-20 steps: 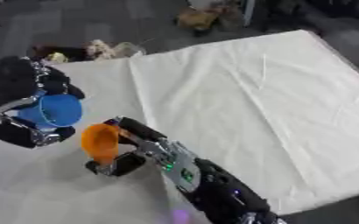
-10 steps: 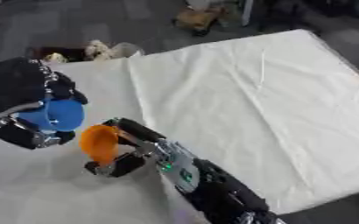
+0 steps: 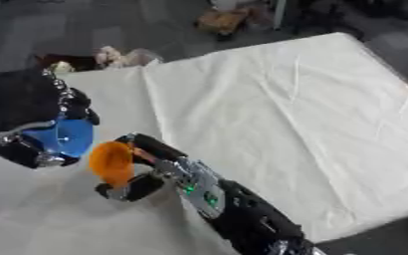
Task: Pour the contents of one cup into another cup.
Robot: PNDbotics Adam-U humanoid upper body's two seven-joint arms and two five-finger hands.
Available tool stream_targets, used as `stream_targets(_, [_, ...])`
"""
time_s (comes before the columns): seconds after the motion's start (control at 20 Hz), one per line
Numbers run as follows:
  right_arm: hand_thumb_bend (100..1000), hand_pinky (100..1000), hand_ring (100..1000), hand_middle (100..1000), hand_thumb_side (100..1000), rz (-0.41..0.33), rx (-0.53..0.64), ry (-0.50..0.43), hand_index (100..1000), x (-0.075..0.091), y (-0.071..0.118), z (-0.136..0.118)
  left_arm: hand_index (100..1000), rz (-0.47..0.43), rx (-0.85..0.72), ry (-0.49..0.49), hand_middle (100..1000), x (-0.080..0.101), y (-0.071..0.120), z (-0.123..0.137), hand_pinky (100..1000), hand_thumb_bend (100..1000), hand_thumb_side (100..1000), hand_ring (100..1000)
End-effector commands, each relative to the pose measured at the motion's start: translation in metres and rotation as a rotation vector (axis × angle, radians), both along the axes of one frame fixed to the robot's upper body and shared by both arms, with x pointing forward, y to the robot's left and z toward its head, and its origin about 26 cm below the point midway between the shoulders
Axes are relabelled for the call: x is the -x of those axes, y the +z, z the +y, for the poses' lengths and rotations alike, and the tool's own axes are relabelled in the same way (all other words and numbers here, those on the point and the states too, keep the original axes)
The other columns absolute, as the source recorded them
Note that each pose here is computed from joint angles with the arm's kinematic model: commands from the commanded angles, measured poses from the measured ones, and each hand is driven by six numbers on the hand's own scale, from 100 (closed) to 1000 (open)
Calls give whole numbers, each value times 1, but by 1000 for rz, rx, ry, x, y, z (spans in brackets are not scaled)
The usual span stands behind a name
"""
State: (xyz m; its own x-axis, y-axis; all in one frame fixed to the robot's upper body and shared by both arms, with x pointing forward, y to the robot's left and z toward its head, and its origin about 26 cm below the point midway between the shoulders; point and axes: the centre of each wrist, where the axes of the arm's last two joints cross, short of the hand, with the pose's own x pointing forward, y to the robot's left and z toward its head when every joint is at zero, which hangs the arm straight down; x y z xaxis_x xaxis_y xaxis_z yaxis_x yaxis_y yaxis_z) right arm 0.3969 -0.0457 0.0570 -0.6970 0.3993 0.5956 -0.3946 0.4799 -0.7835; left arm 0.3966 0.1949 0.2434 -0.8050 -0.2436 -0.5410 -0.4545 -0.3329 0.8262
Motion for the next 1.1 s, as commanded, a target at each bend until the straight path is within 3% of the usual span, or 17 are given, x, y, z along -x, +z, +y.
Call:
stream_targets(0.05, [100, 859, 833, 251, 328, -25, -10, 15, 389, 0, 9, 8, 660, -51, -33, -1, 100, 2, 16, 3, 100, 402, 191, 100])
stream_targets(1.1, [100, 860, 834, 254, 331, -21, -3, 18, 391, 1, 8, 9, 657, -79, -117, -45, 100, 5, 18, -16, 100, 451, 218, 100])
